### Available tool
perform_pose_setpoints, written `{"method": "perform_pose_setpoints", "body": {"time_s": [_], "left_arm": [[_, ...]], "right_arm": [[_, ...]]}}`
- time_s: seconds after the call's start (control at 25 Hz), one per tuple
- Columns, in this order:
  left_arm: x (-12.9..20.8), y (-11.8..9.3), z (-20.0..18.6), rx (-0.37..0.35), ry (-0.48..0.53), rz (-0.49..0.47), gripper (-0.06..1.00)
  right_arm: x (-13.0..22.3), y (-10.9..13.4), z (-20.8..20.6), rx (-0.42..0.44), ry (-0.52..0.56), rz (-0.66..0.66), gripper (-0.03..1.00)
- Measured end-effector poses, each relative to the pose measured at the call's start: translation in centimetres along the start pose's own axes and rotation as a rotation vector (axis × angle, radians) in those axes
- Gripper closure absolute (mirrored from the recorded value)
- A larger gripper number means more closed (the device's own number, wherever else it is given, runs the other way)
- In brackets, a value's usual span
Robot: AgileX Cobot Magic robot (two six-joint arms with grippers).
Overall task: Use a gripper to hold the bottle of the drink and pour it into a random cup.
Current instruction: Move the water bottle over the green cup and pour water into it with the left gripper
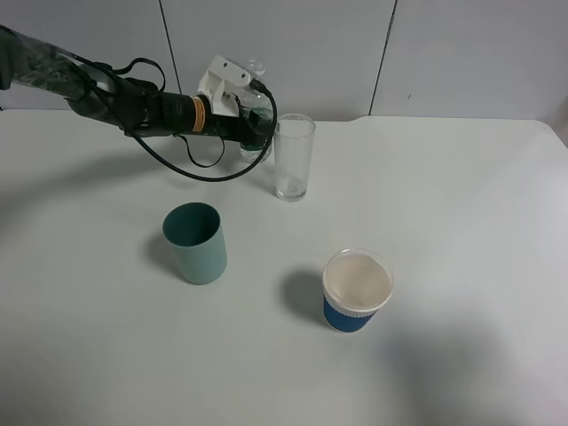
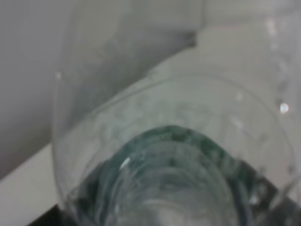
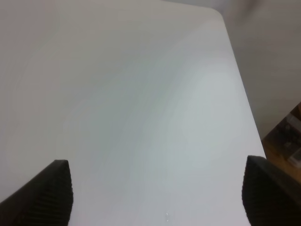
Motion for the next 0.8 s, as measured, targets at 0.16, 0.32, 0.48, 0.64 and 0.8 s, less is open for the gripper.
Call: {"method": "perform_pose_setpoints", "body": {"time_s": [0.16, 0.32, 0.48, 0.64, 0.8], "left_arm": [[-3.3, 0.4, -1.5, -0.037, -0.028, 0.04, 0.45], [-6.8, 0.1, -3.4, -0.05, -0.081, 0.033, 0.45], [-8.8, -0.3, -5.3, -0.073, -0.097, 0.031, 0.45], [-9.9, -1.0, -7.6, -0.107, -0.092, 0.035, 0.45], [-11.0, -1.5, -10.5, -0.138, -0.108, 0.02, 0.45]], "right_arm": [[0.0, 0.0, 0.0, 0.0, 0.0, 0.0, 0.23], [0.0, 0.0, 0.0, 0.0, 0.0, 0.0, 0.23], [0.0, 0.0, 0.0, 0.0, 0.0, 0.0, 0.23], [0.0, 0.0, 0.0, 0.0, 0.0, 0.0, 0.23], [0.0, 0.0, 0.0, 0.0, 0.0, 0.0, 0.23]]}}
Point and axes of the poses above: a point on each arm's last joint axis where the gripper is mounted, z pointing out along that axis toward the gripper, y along the wrist's bending axis when the last joint is at zero, x = y × z, the point moved 9 cm from there along z, pointing out along that axis toward the gripper, and after that the axes turned 3 degrees about z, right-handed, at the moved point
